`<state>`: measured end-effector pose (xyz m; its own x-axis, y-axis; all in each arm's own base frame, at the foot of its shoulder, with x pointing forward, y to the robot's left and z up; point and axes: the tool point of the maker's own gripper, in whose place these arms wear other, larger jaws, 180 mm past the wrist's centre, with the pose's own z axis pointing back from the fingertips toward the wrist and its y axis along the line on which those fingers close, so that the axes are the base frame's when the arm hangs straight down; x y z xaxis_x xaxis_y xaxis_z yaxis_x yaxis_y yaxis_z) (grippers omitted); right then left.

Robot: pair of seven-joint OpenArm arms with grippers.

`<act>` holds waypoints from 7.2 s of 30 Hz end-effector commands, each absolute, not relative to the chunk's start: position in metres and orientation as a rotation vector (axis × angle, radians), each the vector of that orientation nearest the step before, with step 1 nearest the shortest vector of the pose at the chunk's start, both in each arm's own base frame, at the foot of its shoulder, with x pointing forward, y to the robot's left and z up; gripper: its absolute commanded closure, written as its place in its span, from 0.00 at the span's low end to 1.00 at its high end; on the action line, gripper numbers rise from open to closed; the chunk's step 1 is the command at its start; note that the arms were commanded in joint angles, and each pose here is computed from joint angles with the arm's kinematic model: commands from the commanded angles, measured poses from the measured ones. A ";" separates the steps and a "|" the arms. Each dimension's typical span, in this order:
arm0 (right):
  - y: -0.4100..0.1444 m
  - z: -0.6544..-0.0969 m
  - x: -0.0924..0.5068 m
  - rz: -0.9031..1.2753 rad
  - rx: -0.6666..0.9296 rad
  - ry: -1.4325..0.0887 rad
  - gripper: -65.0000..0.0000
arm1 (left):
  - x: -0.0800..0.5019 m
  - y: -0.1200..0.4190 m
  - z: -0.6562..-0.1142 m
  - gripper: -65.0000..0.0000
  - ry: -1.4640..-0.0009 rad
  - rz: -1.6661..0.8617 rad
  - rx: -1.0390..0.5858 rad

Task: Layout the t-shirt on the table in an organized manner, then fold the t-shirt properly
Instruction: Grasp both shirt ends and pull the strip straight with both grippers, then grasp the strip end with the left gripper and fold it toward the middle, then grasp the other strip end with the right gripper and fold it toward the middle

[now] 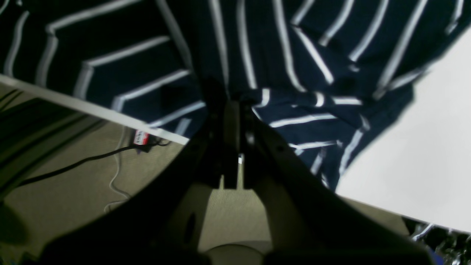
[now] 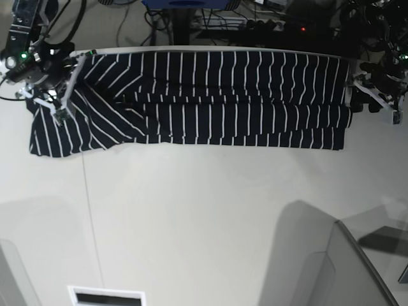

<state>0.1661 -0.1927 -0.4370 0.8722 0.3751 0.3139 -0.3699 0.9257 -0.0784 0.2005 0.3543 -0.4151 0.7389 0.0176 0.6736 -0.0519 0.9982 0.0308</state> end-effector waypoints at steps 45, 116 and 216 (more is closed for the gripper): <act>-0.254 -0.401 0.174 0.199 -0.140 -0.502 0.19 | 0.226 0.347 -0.464 0.01 -0.794 0.274 -0.192; -0.254 -0.401 0.176 0.199 -0.140 -0.501 0.19 | 0.249 0.104 -0.420 1.00 -0.891 0.059 -0.306; 0.112 -0.397 0.279 1.316 0.255 -0.505 0.99 | 0.172 0.162 -0.457 1.00 -0.691 -0.094 -0.133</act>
